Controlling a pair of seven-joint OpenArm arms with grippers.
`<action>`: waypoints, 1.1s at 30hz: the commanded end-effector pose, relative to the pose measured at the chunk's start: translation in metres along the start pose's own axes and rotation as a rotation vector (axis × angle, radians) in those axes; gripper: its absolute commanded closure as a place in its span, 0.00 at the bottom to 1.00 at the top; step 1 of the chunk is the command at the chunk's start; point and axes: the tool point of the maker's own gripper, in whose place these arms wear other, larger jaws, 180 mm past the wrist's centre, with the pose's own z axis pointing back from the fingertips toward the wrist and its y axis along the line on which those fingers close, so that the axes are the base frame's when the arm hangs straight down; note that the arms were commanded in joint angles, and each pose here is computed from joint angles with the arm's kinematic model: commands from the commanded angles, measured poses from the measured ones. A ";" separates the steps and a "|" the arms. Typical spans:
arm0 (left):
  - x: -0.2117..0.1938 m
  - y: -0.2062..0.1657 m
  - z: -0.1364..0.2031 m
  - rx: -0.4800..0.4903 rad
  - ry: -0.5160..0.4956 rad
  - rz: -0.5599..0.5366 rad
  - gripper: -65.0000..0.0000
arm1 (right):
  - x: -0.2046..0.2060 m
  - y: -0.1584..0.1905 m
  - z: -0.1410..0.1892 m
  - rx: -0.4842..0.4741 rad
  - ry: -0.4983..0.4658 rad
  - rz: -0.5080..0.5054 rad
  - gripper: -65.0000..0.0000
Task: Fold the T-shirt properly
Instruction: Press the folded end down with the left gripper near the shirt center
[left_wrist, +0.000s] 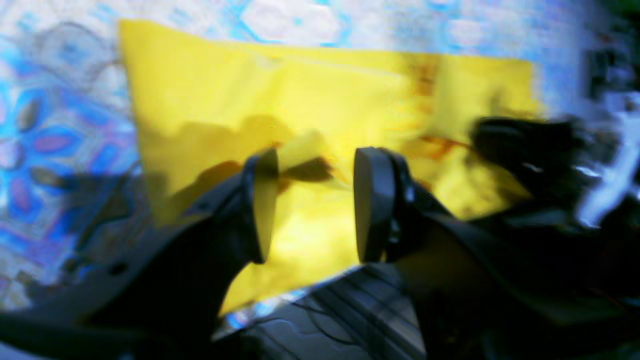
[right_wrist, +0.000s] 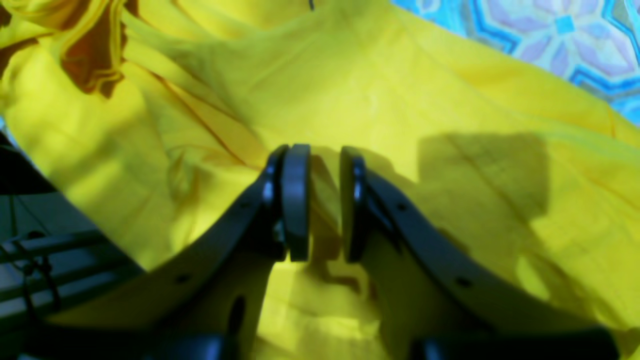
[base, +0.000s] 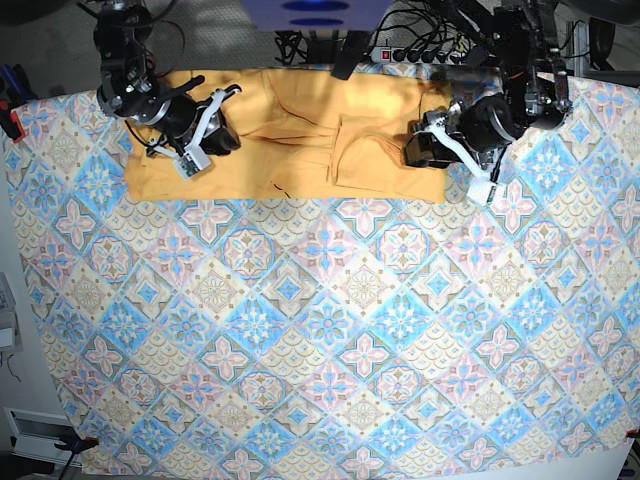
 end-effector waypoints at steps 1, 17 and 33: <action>0.006 -0.007 -0.001 -0.008 -0.019 -0.039 0.62 | 0.012 -0.001 0.003 0.003 -0.040 0.012 0.85; -0.005 -0.018 -0.010 0.015 0.026 -0.142 0.62 | 0.012 -0.001 0.003 0.003 -0.040 0.012 0.85; 0.026 0.008 0.009 0.110 -0.044 -0.235 0.62 | 0.017 -0.004 0.002 0.000 -0.050 0.018 0.85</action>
